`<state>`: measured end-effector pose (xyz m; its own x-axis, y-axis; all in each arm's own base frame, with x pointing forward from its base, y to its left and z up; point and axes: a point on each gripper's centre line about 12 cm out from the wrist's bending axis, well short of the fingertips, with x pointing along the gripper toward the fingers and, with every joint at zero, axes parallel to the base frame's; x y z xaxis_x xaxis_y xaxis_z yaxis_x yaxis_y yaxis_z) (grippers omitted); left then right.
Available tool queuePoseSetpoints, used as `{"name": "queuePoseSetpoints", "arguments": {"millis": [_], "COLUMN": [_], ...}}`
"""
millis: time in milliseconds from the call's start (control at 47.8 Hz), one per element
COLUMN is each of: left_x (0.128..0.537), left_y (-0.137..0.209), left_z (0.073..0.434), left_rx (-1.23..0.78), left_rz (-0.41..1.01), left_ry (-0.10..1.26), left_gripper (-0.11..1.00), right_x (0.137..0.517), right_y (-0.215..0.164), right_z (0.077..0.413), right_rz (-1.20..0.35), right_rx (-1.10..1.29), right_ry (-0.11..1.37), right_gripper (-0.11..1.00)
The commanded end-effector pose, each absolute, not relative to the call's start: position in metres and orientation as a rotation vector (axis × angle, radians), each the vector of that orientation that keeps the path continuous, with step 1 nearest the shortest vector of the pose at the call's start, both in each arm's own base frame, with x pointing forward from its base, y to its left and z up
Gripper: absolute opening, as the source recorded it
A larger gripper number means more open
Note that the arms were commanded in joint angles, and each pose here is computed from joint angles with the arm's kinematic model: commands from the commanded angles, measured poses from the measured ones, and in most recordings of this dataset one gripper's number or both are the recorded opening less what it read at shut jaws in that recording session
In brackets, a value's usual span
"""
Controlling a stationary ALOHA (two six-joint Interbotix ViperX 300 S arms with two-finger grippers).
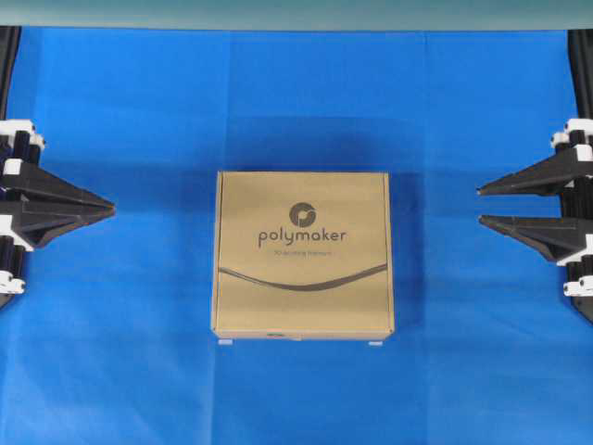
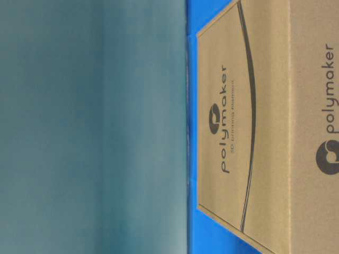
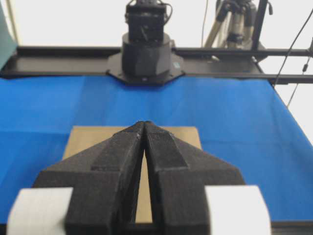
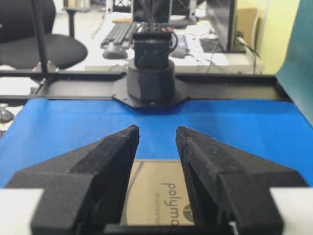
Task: Lift up the cardboard box by clamping it between your arms.
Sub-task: 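Rotate both grippers and move them toward the box's left and right sides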
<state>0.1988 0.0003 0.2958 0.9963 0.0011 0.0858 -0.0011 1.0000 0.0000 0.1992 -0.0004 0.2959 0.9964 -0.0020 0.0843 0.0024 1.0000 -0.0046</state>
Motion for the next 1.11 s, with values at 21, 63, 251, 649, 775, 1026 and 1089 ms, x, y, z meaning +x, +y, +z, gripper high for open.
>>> {"name": "queuePoseSetpoints", "arguments": {"millis": [21,63,251,649,775,1026,1089], "left_x": [0.207,0.209,0.216,0.236,0.24,0.247,0.249], "left_y": [0.001,0.001,0.001,0.002,0.002,0.001,0.001], "left_z": [0.299,0.299,0.297,0.28,0.272,0.262,0.26], "left_rx": [-0.025,-0.04,-0.072,-0.061,-0.061,-0.055,-0.056], "left_rz": [0.001,0.002,0.005,0.021,0.023,0.023,0.024], "left_ry": [-0.048,-0.025,0.066,0.375,0.451,0.532,0.547], "left_gripper": [0.05,0.06,0.0,0.0,0.0,0.0,0.0], "right_x": [0.202,0.203,0.204,0.201,0.2,0.205,0.207], "right_y": [-0.001,-0.002,0.0,0.002,0.002,-0.006,-0.01], "right_z": [0.294,0.292,0.285,0.262,0.249,0.229,0.225], "right_rz": [-0.007,-0.011,-0.008,-0.003,-0.008,-0.044,-0.061], "right_rx": [0.027,0.053,0.089,0.088,0.083,0.065,0.073], "right_ry": [-0.061,-0.02,0.218,0.604,0.713,0.847,0.871], "right_gripper": [0.14,0.14,0.02,0.02,0.02,0.04,0.06]}}
